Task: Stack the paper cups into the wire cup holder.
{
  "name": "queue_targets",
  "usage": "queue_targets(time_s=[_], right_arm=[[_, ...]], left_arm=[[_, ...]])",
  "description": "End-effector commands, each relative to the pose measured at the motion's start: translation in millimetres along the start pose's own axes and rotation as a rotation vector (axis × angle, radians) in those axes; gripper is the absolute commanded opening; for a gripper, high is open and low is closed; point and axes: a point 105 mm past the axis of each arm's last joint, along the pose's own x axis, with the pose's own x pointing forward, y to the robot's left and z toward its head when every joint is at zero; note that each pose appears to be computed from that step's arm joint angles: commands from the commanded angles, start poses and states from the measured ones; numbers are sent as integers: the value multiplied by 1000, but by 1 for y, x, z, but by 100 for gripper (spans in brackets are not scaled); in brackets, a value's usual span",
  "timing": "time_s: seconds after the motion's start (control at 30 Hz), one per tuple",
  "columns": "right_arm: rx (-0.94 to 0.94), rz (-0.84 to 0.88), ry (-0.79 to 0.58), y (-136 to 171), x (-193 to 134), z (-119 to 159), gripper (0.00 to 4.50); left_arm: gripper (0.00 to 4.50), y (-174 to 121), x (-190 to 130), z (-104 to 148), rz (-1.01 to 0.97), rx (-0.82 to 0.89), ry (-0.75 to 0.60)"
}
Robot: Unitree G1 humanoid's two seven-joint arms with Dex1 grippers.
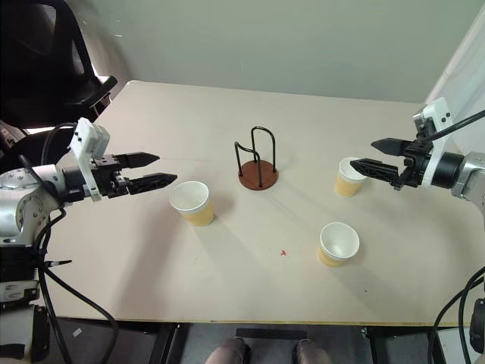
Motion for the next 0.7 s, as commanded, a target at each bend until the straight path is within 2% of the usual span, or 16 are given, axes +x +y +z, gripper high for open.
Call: queue_targets(time_s=[0.03, 0.43, 0.7], right_arm=[[-45, -19, -48, 2, -12, 16, 450], [-82, -59, -29, 0, -14, 17, 450], [-92, -84, 47, 4, -11, 0, 450]], left_arm=[[447, -7, 3, 18, -56, 39, -35], [447, -18, 28, 31, -155, 73, -75], [447, -24, 45, 35, -217, 86, -76]])
